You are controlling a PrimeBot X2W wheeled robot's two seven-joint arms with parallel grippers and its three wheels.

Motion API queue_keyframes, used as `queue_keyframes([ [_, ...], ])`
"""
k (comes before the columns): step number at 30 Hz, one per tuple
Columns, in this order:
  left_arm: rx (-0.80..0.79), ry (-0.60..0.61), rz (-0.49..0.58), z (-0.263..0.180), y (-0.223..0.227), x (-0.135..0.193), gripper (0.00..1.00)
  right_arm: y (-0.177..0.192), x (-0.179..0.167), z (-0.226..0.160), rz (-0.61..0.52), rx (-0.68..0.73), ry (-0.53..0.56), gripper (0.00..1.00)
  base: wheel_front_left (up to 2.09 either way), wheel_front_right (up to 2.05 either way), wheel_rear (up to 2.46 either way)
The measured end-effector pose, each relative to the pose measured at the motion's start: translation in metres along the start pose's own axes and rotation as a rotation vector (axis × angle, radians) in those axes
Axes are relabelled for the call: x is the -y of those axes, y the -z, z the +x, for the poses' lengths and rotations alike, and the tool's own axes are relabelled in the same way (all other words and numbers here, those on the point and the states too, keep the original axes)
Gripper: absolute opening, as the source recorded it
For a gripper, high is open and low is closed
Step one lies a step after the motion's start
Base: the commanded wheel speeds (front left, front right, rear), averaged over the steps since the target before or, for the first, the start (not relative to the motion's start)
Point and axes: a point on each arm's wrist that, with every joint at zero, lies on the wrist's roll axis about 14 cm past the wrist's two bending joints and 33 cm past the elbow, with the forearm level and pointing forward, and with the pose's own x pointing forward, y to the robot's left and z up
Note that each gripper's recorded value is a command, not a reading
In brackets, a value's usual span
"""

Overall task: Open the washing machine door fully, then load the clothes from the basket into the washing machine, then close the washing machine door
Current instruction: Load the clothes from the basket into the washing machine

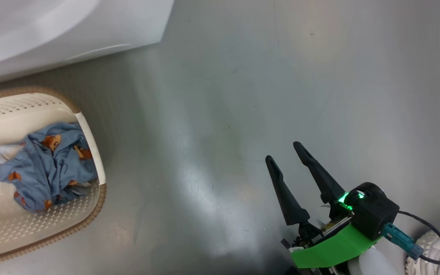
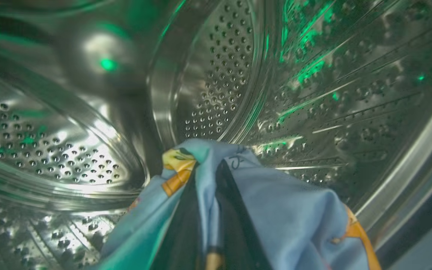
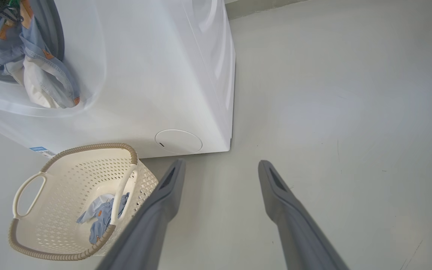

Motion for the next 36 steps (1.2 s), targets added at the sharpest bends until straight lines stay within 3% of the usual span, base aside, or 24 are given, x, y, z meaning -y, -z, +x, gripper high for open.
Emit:
queue_keyframes([
  [5,0.195,0.082,0.061,0.01,-0.059,0.018,0.0,0.004,0.0,0.0,0.007,-0.01,0.002,1.0,0.0,0.0,0.0],
  [9,0.216,0.065,0.058,0.006,-0.058,0.013,0.0,0.006,0.003,0.0,0.006,-0.018,0.01,1.0,0.0,0.0,0.0],
  [10,0.201,0.059,0.053,0.003,-0.051,0.012,0.09,0.006,0.003,0.0,0.006,-0.018,0.011,1.0,0.0,0.0,0.0],
  [11,0.186,0.053,0.047,0.0,-0.045,0.01,0.5,0.006,0.004,0.0,0.006,-0.018,0.011,1.0,0.0,0.0,0.0],
  [12,0.174,0.044,0.039,-0.002,-0.04,0.009,1.0,0.006,0.004,0.001,0.007,-0.017,0.011,1.0,0.0,0.0,0.0],
  [36,0.074,-0.057,-0.064,-0.054,-0.024,0.001,1.0,-0.015,-0.004,0.025,-0.007,0.061,-0.036,1.0,0.0,0.0,0.0],
])
